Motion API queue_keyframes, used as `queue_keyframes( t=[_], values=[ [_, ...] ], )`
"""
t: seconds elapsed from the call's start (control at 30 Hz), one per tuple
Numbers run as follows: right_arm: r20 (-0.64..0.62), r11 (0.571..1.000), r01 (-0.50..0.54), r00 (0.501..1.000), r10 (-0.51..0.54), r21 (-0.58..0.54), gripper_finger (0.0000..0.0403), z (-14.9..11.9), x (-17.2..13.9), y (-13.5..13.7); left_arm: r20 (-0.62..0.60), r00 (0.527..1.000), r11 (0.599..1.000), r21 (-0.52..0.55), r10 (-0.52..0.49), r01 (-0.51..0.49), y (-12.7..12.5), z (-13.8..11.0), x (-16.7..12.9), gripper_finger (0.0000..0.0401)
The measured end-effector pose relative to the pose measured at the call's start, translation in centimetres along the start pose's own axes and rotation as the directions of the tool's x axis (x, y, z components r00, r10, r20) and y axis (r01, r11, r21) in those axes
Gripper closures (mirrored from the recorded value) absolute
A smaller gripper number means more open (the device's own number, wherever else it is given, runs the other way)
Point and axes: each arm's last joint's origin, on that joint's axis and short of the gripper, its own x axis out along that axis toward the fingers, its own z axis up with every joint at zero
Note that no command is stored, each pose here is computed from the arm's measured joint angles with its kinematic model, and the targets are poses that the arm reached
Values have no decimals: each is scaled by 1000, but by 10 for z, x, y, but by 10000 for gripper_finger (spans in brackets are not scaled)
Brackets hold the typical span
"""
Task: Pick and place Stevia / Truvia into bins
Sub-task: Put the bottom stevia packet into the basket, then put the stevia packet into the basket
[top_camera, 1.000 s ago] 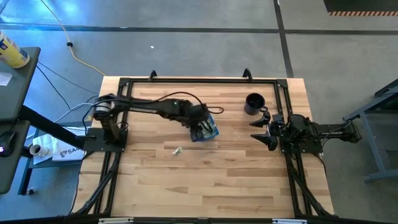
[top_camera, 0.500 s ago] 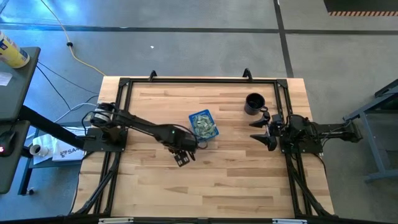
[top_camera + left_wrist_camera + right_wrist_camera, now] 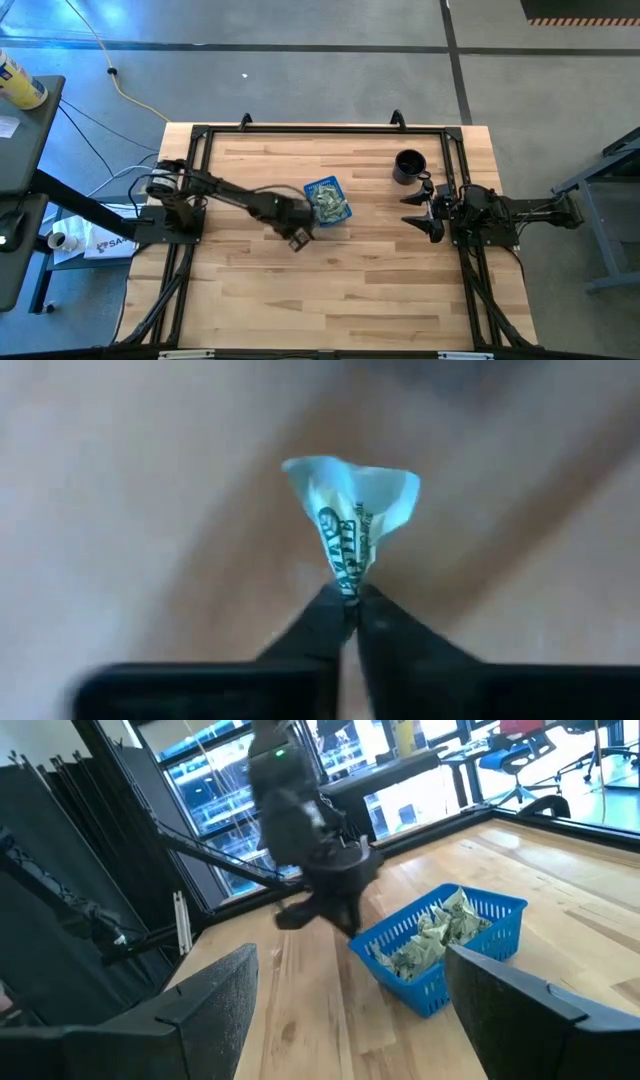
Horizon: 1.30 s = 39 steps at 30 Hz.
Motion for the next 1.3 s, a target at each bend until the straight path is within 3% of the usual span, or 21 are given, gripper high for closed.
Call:
queue_keyframes(
  t=[0.03, 0.13, 0.33, 0.4, 0.47, 0.57, 0.73, 0.87, 0.93, 1.1, 1.23, 1.3],
  values=[
    [0, 1000, 0, 1000, 0, 0, 96, 0, 0, 0, 17, 1000, 1000, -3, 1, -1, 3, 8, -1, 363],
    [1, 1000, 0, 1000, 0, 0, 96, 0, 0, 0, 75, 997, 1000, 9, -24, 23, 10, 37, -15, 370],
    [5, 1000, -1, 1000, 1, 0, 96, 0, 0, 0, 343, 919, 980, 119, -193, 161, 5, 103, -110, 369],
    [5, 1000, -1, 1000, 1, 0, 96, 0, 0, 0, 397, 894, 975, 163, -207, 153, 6, 117, -127, 369],
    [4, 1000, -2, 1000, 2, 0, 96, 0, 0, 0, 387, 901, 974, 181, -198, 136, 6, 126, -125, 369],
    [5, 1000, -2, 1000, 2, 0, 96, 0, 0, 0, 276, 950, 981, 167, -147, 103, 8, 126, -103, 369],
    [15, 1000, -6, 1000, 6, 1, 96, 1, -1, 0, 330, 903, 954, 211, -276, 215, -7, 139, -98, 369],
    [13, 1000, -5, 1000, 5, 1, 96, 1, -1, 0, 290, 924, 959, 207, -251, 196, -15, 146, -55, 366],
    [14, 1000, -6, 1000, 6, 1, 96, 1, -1, 0, 293, 929, 968, 177, -225, 178, -16, 148, -47, 334],
    [16, 1000, -7, 1000, 7, 1, 96, 1, -1, 0, 292, 933, 974, 144, -212, 176, -16, 151, -58, 198],
    [26, 1000, -10, 1000, 10, 1, 96, 2, -1, 1, 418, 868, 959, 207, -267, 195, -20, 169, -103, 108],
    [35, 1000, -13, 999, 13, 2, 96, 3, -2, 1, 437, 847, 944, 265, -301, 198, -23, 179, -105, 83]
  ],
)
